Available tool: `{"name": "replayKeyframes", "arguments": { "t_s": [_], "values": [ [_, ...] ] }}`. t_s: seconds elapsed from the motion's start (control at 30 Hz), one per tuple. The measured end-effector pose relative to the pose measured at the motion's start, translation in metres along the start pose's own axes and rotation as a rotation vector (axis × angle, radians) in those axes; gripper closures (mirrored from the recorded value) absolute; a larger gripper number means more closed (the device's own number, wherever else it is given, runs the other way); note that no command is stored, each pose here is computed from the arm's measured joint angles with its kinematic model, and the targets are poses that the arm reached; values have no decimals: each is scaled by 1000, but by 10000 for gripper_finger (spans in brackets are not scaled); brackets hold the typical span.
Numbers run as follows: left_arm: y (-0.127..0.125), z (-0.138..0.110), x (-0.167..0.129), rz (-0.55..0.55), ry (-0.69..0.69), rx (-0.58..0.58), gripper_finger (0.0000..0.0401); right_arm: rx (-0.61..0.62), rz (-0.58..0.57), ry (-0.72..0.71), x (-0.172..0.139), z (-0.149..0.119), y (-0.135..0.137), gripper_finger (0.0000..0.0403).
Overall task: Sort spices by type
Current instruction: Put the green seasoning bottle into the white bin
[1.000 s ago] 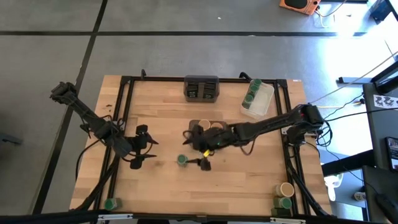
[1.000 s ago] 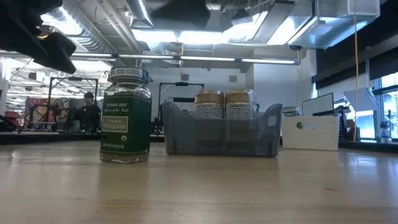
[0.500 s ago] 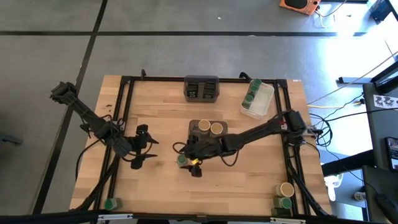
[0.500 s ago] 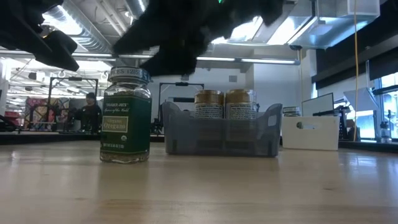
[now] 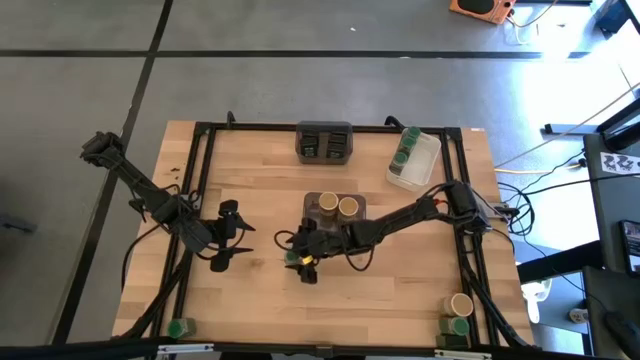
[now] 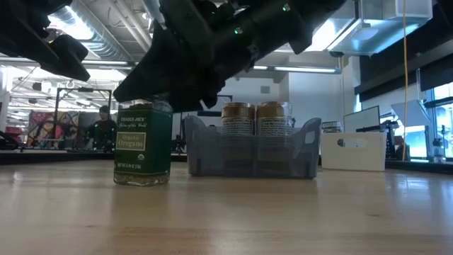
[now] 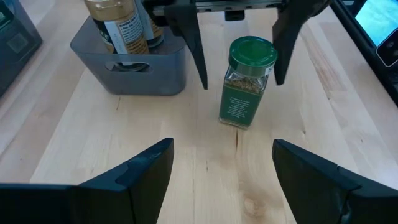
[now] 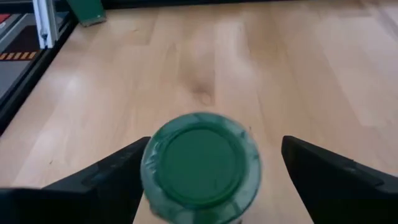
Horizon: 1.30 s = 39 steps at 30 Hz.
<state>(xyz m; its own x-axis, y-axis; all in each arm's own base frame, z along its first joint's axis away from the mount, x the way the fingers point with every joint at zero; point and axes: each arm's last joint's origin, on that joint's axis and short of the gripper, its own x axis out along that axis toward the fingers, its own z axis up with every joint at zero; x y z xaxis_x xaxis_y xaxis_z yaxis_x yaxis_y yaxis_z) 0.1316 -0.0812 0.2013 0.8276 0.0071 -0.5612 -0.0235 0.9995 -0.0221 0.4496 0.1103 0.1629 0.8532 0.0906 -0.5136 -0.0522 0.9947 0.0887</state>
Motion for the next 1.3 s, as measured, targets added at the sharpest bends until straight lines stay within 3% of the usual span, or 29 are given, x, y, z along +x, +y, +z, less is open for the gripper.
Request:
{"name": "replayKeyframes", "arguments": {
  "t_s": [0.13, 0.3, 0.47, 0.6, 0.9, 1.3],
  "values": [
    [0, 0, 0, 0, 0, 11, 132, -5, -8, -5, 0, 0, 0, 97],
    [0, 0, 0, 0, 0, 11, 132, -29, -8, -11, 0, 1, 0, 193],
    [0, 0, 0, 1, 0, 11, 132, -56, 2, -13, -14, 13, 1, 201],
    [0, 0, 0, 0, 0, 11, 132, -80, -20, -52, -44, 38, 5, 201],
    [0, 0, 0, 1, 1, 12, 132, -109, -285, -73, -135, 82, 2, 201],
    [0, 0, 0, 7, -2, 11, 132, -13, -750, 9, -236, 90, -42, 201]
  ]
}}
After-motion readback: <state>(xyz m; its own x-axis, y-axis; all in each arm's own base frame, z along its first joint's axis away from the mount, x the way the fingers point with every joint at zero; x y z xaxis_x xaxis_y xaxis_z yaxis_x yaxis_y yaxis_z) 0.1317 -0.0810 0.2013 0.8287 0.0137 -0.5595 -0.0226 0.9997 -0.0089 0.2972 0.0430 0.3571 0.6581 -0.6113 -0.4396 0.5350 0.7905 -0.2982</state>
